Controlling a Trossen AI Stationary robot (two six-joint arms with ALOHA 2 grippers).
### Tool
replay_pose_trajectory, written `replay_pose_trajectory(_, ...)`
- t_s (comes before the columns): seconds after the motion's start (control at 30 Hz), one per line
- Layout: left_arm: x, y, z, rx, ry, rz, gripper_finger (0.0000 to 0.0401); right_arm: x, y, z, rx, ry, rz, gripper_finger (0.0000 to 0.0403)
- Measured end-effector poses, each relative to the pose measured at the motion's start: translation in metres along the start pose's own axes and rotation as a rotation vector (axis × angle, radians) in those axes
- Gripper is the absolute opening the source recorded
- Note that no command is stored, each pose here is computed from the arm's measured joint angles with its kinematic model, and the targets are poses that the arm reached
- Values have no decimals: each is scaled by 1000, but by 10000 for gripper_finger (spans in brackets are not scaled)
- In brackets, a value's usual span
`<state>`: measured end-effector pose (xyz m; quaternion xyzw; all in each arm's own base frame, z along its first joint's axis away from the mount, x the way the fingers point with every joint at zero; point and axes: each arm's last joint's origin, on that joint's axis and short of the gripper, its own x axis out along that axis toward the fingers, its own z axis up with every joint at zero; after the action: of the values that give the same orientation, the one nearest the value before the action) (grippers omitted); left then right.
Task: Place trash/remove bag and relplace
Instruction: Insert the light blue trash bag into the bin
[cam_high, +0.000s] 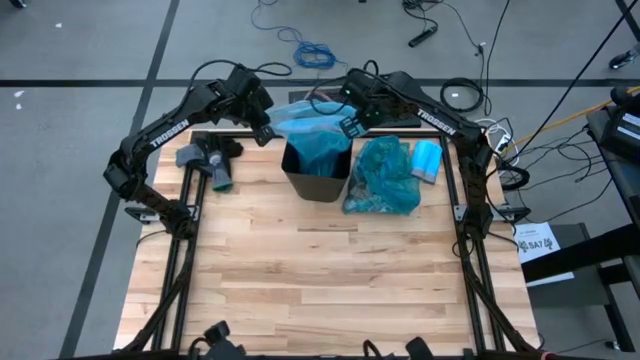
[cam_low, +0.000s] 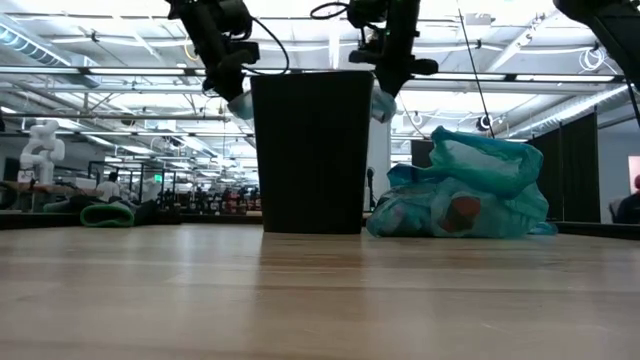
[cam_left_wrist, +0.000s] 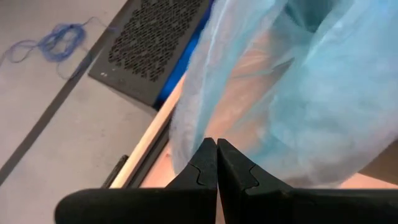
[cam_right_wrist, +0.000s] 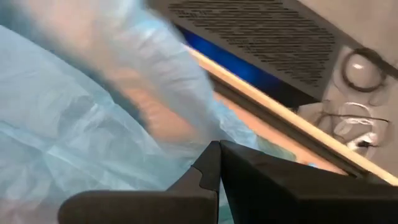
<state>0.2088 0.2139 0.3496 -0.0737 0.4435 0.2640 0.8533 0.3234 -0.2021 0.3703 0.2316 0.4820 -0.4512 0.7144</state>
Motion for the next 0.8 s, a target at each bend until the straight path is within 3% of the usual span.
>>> replay_pose_trajectory(0.13, 6, 1, -1, -3, 20, -22, 0, 2, 1, -1, -1, 49, 86, 0)
replay_pose_trajectory(0.53, 48, 1, -9, -22, 208, -101, 0, 31, 5, -18, -22, 241, 72, 0)
replay_pose_trajectory(0.8, 42, -1, -10, -37, 193, -166, 0, 40, 16, -29, -53, 277, 58, 0)
